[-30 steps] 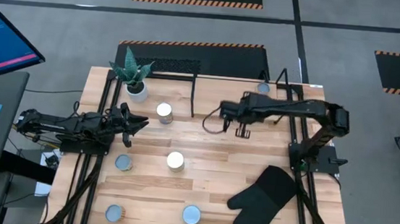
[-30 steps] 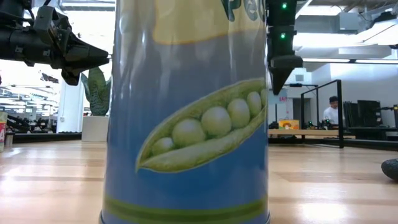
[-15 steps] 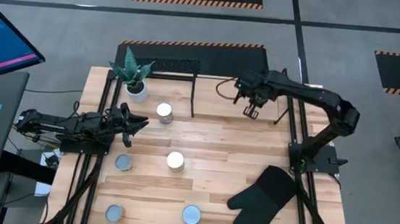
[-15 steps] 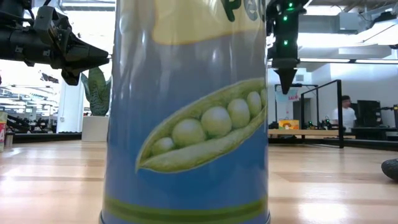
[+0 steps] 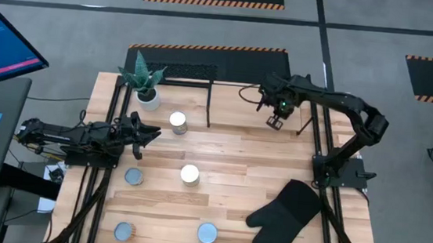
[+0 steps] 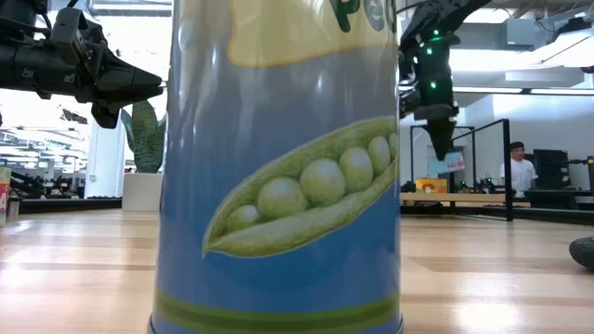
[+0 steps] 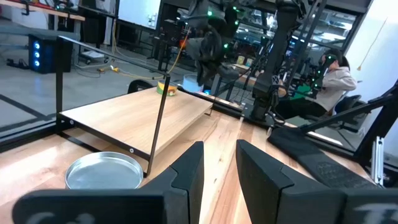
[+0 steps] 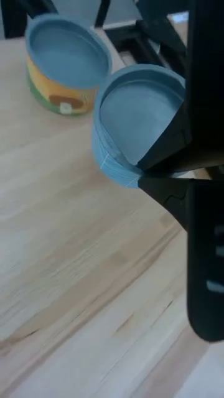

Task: Pick and place cans onto a shelf
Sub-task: Put the canned salmon on the shelf, then move the canned peaches to the center of the table, then adjust the canned carrots in the table, then put the canned peaches on the shelf

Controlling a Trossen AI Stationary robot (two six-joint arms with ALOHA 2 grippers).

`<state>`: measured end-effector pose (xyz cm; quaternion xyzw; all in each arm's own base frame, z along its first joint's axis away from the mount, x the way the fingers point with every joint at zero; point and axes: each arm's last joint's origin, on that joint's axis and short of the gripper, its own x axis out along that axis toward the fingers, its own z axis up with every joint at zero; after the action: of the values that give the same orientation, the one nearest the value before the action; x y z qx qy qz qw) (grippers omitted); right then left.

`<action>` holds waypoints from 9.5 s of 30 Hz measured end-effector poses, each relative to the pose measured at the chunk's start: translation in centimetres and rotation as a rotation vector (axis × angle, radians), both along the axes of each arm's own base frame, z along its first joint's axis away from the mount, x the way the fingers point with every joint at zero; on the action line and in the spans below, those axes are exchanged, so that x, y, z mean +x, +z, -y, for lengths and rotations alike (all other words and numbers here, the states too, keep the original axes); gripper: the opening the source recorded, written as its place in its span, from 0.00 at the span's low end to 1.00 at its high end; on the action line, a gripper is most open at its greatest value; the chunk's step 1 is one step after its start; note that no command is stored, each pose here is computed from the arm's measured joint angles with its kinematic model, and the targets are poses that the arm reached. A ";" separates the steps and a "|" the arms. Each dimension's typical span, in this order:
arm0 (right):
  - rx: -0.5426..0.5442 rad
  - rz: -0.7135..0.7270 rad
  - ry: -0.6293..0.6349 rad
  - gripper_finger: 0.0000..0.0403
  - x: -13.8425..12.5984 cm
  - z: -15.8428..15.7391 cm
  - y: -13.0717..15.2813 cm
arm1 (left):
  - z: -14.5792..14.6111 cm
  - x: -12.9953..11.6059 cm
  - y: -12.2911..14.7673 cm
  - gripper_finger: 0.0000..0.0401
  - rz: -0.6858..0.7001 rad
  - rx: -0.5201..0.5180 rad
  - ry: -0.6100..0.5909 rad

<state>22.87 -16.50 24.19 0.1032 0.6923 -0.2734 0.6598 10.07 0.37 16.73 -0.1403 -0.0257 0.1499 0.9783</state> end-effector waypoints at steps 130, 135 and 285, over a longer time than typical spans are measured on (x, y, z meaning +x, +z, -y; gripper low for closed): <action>0.210 0.214 0.510 0.18 6.6 -14.8 0.3 | -10.6 11.4 3.2 0.11 -0.954 -0.305 0.328; 0.210 0.213 0.510 0.18 6.6 -14.8 0.3 | -8.9 12.8 3.6 0.06 -0.876 -0.316 0.149; -0.011 0.457 0.625 0.20 9.2 -8.9 0.7 | 2.0 16.1 -1.6 0.11 -0.503 0.217 -0.319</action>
<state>32.03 -7.59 24.89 -0.0580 0.5242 -0.0330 0.8490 26.14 -1.65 15.15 0.0041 0.2234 0.0208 0.9745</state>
